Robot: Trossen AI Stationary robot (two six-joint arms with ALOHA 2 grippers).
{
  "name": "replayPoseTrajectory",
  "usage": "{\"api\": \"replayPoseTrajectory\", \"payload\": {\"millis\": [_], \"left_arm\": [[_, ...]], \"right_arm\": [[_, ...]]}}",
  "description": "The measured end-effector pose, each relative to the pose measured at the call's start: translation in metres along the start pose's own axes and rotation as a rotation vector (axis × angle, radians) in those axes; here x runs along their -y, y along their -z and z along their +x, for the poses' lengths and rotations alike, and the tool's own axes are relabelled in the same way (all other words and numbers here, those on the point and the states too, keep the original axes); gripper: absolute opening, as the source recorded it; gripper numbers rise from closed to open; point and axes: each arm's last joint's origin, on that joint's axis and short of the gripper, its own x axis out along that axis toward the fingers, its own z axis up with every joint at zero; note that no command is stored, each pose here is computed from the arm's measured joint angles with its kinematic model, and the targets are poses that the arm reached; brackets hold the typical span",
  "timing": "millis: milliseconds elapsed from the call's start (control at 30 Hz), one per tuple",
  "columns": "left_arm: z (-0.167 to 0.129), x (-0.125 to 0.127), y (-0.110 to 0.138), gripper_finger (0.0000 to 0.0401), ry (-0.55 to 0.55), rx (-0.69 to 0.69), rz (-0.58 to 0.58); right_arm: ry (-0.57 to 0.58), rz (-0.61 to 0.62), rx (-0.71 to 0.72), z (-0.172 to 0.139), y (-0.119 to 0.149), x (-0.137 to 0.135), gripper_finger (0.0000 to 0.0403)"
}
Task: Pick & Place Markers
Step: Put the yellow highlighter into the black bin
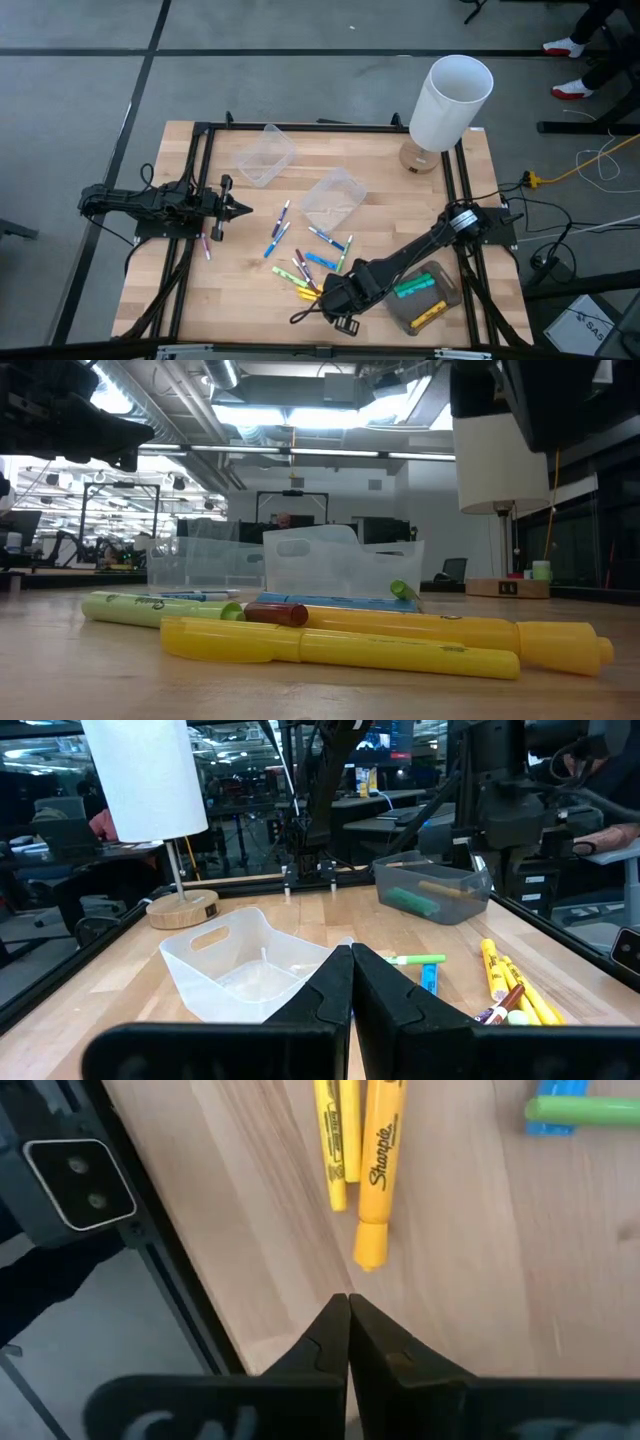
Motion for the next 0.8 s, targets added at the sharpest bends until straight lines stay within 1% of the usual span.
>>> {"api": "replayPoseTrajectory", "payload": {"millis": [267, 467, 567, 700, 800], "left_arm": [[0.000, 0.000, 0.000, 0.0004, 0.000, 0.000, 0.000], [0.000, 0.000, 0.000, 0.0004, 0.000, 0.000, 0.000], [0.000, 0.000, 0.000, 0.0004, 0.000, 0.000, 0.000], [0.000, 0.000, 0.000, 0.0004, 0.000, 0.000, 0.000], [0.000, 0.000, 0.000, 0.0004, 0.000, 0.000, 0.000]], "right_arm": [[-0.004, 0.019, 0.043, -0.007, -0.008, 0.002, 0.0007], [0.025, 0.009, 0.006, 0.010, -0.014, 0.004, 0.0007], [0.014, 0.007, -0.028, 0.016, -0.014, 0.004, 0.0007], [0.025, 0.000, -0.028, 0.019, -0.014, 0.004, 0.0008], [0.026, -0.014, -0.027, 0.018, -0.014, 0.004, 0.0021]]}}
